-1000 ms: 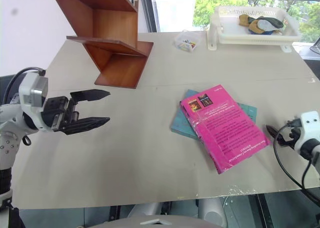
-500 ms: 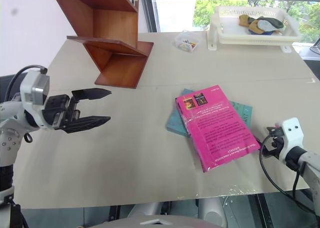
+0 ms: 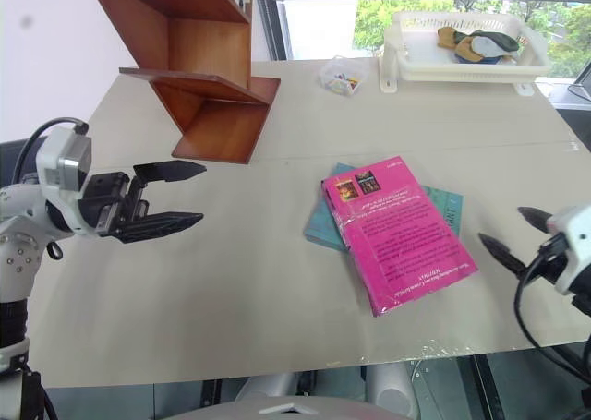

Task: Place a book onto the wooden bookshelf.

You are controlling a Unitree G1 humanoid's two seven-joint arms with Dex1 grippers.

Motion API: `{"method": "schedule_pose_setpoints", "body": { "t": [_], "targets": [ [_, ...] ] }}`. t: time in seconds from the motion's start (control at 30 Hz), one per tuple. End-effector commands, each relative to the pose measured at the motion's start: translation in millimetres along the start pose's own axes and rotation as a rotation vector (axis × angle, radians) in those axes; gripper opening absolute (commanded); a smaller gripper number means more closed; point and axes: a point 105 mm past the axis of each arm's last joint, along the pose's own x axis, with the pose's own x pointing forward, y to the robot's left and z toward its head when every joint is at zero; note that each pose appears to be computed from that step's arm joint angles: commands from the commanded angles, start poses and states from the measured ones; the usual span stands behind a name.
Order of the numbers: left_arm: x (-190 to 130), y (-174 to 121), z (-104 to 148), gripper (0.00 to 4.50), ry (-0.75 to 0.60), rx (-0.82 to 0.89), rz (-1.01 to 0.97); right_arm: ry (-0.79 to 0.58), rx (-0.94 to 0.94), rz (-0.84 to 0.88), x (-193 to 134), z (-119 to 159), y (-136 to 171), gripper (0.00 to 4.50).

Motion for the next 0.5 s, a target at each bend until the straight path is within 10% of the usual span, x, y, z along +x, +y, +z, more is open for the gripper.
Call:
{"method": "schedule_pose_setpoints", "body": {
  "t": [0.03, 0.5],
  "targets": [
    [-4.8, -3.0, 7.5, 4.48, 0.006, 0.047, -0.008, -0.005, -0.08, -0.055, 5.7, 4.4, -13.2, 4.5],
    [-4.6, -3.7, 6.4, 4.48, 0.011, 0.071, 0.013, -0.124, -0.068, 0.112, 36.7, 22.8, 25.3, 4.5]
  ]
}}
